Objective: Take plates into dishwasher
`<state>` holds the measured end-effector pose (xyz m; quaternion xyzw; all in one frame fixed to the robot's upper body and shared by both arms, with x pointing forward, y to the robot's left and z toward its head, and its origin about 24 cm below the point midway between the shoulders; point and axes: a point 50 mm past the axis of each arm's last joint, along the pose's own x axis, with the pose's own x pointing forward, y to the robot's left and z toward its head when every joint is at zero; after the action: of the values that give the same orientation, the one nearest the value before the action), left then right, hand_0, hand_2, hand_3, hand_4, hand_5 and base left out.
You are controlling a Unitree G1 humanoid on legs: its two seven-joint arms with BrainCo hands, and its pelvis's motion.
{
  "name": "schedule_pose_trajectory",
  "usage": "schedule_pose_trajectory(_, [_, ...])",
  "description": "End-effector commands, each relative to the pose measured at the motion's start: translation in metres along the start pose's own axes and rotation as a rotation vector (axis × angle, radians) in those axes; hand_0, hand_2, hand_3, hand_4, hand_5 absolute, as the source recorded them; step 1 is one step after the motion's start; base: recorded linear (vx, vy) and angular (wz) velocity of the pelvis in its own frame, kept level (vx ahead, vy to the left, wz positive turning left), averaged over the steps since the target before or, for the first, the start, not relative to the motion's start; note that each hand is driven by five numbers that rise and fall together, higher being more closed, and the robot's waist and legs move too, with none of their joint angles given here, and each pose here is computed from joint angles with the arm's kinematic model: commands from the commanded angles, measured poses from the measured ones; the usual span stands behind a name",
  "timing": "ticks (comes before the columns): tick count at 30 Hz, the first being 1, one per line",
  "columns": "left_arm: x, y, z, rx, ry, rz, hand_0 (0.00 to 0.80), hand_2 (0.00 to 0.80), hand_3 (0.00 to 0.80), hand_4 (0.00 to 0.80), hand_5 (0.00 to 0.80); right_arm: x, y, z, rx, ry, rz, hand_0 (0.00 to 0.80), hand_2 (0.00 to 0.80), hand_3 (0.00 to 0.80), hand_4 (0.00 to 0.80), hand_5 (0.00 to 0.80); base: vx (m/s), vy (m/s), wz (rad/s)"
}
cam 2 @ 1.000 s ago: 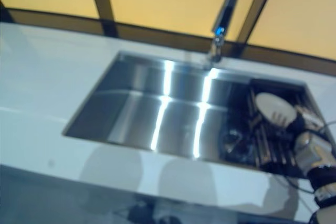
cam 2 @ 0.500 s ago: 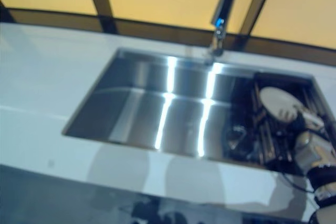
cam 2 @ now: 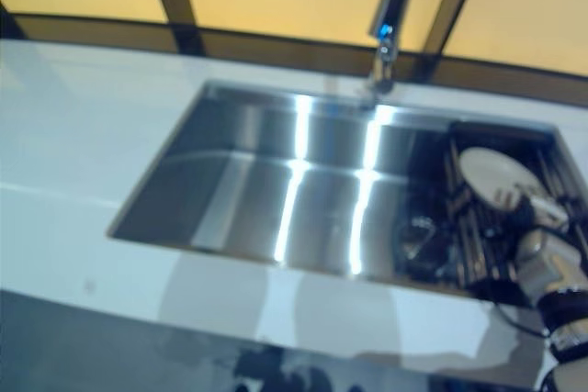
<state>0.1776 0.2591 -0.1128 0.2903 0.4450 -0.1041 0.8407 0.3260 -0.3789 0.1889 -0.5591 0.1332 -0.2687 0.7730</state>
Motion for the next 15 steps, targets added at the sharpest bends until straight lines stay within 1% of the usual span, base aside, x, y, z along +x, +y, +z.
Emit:
schedule_pose_trajectory(1, [-0.001, -0.008, -0.002, 0.009, -0.014, -0.028, 0.0, 0.0, 0.0, 0.0, 0.0, 0.006, -0.04, 0.008, -0.016, -0.008, -0.144, 0.0, 0.0, 0.0, 0.0, 0.0, 0.0, 0.0, 0.0])
schedule_pose_trajectory(15, [-0.003, -0.015, -0.008, -0.009, -0.004, -0.041, 0.0, 0.0, 0.0, 0.0, 0.0, 0.008, -0.053, -0.002, -0.013, 0.04, -0.191, 0.0, 0.0, 0.0, 0.0, 0.0, 0.0, 0.0, 0.0])
